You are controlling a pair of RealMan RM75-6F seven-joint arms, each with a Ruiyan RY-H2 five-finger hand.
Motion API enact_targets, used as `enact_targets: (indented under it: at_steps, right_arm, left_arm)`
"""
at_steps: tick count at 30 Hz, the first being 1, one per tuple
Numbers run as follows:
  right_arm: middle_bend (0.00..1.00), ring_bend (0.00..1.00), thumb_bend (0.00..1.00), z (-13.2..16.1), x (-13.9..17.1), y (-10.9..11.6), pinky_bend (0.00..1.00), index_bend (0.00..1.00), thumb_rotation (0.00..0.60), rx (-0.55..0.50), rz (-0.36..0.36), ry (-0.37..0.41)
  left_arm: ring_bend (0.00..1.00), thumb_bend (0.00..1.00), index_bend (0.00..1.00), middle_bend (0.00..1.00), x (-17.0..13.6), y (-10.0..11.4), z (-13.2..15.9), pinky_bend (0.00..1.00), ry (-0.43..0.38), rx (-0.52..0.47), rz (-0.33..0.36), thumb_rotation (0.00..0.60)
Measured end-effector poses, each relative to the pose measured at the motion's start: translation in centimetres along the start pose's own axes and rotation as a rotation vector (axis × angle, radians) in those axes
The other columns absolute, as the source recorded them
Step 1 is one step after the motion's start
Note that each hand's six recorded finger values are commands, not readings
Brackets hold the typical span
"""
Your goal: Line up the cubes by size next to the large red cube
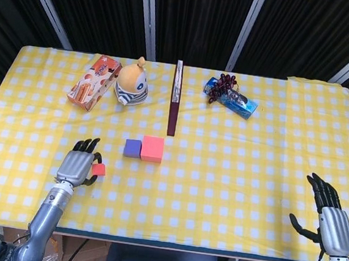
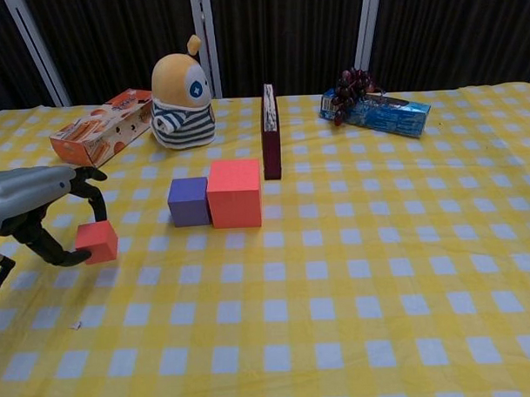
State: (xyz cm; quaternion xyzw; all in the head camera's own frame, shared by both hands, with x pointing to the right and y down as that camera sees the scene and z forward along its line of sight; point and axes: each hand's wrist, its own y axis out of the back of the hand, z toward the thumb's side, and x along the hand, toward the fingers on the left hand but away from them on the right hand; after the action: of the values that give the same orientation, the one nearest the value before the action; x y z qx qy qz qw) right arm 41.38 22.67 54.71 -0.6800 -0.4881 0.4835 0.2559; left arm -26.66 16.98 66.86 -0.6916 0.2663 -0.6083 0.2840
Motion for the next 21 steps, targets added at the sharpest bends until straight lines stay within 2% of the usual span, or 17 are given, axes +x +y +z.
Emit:
enact_targets:
  at_steps: [10,21]
  right_arm:
    - [0.00,0.00,0.36,-0.1,0.0,0.0,0.01,0.00,0.600,-0.005,0.002,-0.003]
    - [0.00,0.00,0.36,-0.2,-0.1,0.1,0.01,0.00,0.600,-0.013,0.003,-0.005]
  left_arm:
    - [0.00,0.38,0.44,0.00,4.5,1.5,0.4,0.08,-0.001,0.047,0.035,0.600]
    - [0.00,0.38,0.44,0.00,7.6,1.5,2.0,0.08,-0.004,0.076,0.038,0.600]
